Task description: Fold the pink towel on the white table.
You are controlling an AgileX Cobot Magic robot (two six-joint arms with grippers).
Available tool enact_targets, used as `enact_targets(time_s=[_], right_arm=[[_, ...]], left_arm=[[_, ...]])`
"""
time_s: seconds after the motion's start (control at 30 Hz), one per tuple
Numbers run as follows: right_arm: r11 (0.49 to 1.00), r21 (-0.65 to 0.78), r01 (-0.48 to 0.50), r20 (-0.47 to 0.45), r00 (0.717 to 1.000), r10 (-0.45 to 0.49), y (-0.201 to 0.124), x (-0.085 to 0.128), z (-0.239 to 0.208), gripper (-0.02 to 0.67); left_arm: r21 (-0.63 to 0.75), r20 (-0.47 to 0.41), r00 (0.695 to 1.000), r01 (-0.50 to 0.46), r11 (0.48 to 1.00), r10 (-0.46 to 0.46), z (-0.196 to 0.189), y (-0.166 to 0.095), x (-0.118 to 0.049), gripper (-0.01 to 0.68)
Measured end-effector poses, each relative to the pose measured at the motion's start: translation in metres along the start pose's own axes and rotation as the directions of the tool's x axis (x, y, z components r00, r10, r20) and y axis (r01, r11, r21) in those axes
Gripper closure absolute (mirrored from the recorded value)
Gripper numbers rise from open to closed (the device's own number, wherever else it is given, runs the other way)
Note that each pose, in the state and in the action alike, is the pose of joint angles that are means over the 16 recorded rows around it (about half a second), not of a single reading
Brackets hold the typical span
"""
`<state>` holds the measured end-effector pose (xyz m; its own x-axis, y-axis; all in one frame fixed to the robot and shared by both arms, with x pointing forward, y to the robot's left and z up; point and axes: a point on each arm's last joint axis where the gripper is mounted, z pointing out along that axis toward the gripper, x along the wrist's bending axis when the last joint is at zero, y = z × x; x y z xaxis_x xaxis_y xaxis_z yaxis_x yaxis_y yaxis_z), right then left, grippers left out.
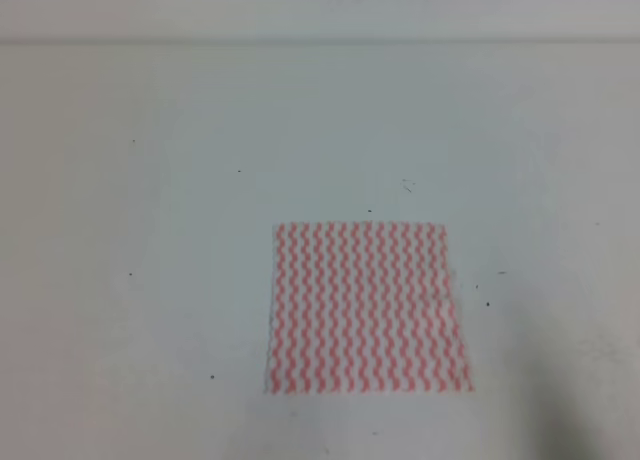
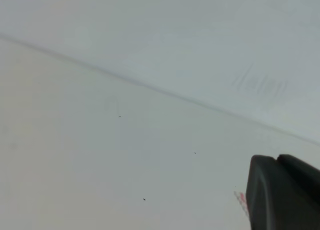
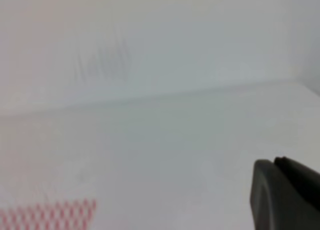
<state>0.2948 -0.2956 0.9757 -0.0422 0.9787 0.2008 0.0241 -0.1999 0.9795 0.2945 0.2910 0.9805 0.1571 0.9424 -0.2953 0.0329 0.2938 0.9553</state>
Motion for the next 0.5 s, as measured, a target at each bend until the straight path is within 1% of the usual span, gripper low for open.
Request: enact_targets(time_s=[0.17, 0.3, 0.5], right_arm=[[0.989, -0.134, -0.065, -0.017, 0.998, 0.063, 0.012, 0.001, -0.001, 0.667], [0.966, -0.212, -0.149, -0.036, 0.989, 0.145, 0.019, 0.0, -0.003, 0.667], [0.924, -0.234, -0.303, -0.066, 0.953, 0.296, 0.022, -0.001, -0.003, 0.667]], left_arm=[[0.001, 0.0, 1.0, 0.003, 1.0, -0.003, 0.0, 0.0, 0.0, 0.678], [0.001, 0.0, 1.0, 0.007, 1.0, -0.007, 0.0, 0.0, 0.0, 0.677], [0.001, 0.001, 1.0, 0.013, 1.0, -0.013, 0.0, -0.001, 0.0, 0.676]])
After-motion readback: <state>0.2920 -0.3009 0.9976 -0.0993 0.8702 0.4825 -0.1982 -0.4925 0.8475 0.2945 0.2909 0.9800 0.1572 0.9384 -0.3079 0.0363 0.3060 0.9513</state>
